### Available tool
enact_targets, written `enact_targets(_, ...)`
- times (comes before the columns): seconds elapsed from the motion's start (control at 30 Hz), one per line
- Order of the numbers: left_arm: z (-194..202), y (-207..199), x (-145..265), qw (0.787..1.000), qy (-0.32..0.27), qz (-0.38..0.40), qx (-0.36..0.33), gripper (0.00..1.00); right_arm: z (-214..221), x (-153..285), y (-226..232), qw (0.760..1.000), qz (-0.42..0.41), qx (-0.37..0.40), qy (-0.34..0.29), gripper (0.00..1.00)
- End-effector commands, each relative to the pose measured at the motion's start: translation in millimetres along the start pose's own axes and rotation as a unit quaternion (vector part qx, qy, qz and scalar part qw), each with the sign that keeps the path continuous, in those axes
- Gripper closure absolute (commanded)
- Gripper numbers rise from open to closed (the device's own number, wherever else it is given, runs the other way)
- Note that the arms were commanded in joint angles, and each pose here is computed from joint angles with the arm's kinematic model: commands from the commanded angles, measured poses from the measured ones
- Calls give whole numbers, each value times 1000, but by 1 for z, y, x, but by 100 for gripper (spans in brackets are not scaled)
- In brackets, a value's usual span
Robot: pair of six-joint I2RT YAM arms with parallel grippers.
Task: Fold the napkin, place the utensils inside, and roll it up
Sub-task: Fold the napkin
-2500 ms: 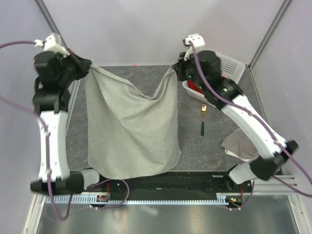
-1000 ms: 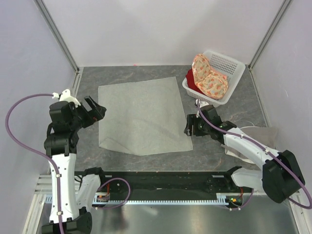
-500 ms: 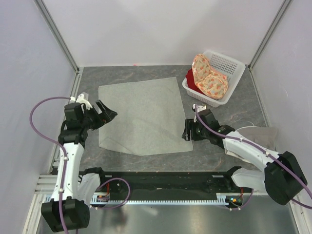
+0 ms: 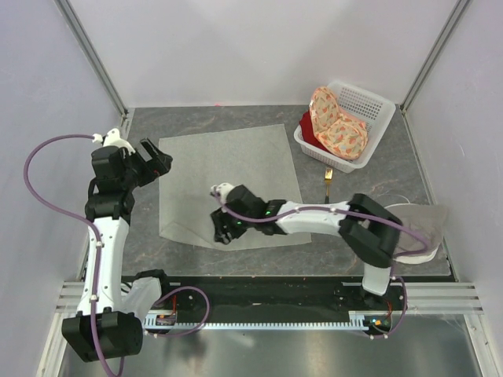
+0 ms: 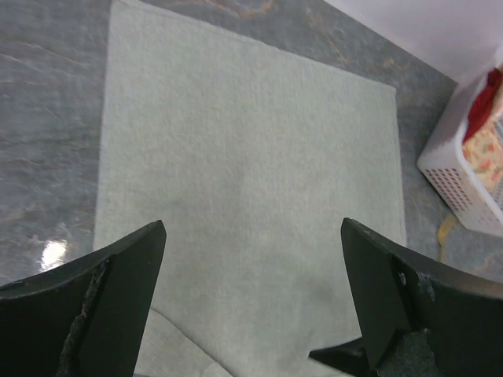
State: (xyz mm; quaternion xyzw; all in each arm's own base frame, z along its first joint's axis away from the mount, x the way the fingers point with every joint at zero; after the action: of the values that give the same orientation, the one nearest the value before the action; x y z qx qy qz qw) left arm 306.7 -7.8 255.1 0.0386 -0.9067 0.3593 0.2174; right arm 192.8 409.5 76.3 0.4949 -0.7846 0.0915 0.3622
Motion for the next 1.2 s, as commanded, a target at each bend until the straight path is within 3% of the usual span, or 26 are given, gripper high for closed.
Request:
enact_targets(0.0,-19,10,2,998,-48,-26,-39,0,-49,-38,46,994,-71,62,-55,37)
enact_targets(0.13,-18,17,3,997,-59,-36,-46,0,-67,-62,57,991,-91,71,-65,39)
enact_targets(0.6,-15,17,2,997,-52,-31,-46,0,-44,-102,59,991,-112,65,-25,45)
enact_targets(0.9,-14,17,1,997,-49,-31,-45,0,-49,-105,62,991,-118,55,-34,64)
enact_targets(1.0,-14,18,1,997,-49,-33,-44,0,-50,-108,63,991,-123,51,-34,76)
enact_targets(1.1,-15,17,2,997,-51,-32,-45,0,-51,-109,67,989,-132,47,-37,100)
enact_targets(1.17,-14,18,1,997,-50,-34,-44,0,-56,-108,69,988,-136,47,-46,100)
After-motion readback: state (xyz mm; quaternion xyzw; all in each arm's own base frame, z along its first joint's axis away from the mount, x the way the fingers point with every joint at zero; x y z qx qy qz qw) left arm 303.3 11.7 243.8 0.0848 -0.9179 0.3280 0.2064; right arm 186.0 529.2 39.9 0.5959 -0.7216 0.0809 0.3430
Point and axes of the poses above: each gripper's point midway between its finger pads, its own x axis back along the fingers, its own y axis along the line the jaws close on, z = x × y, the point moved 1 cm from there along x, back along the fingers, and after that the axes turned 15 degrees about x, right-handed, at the moved point
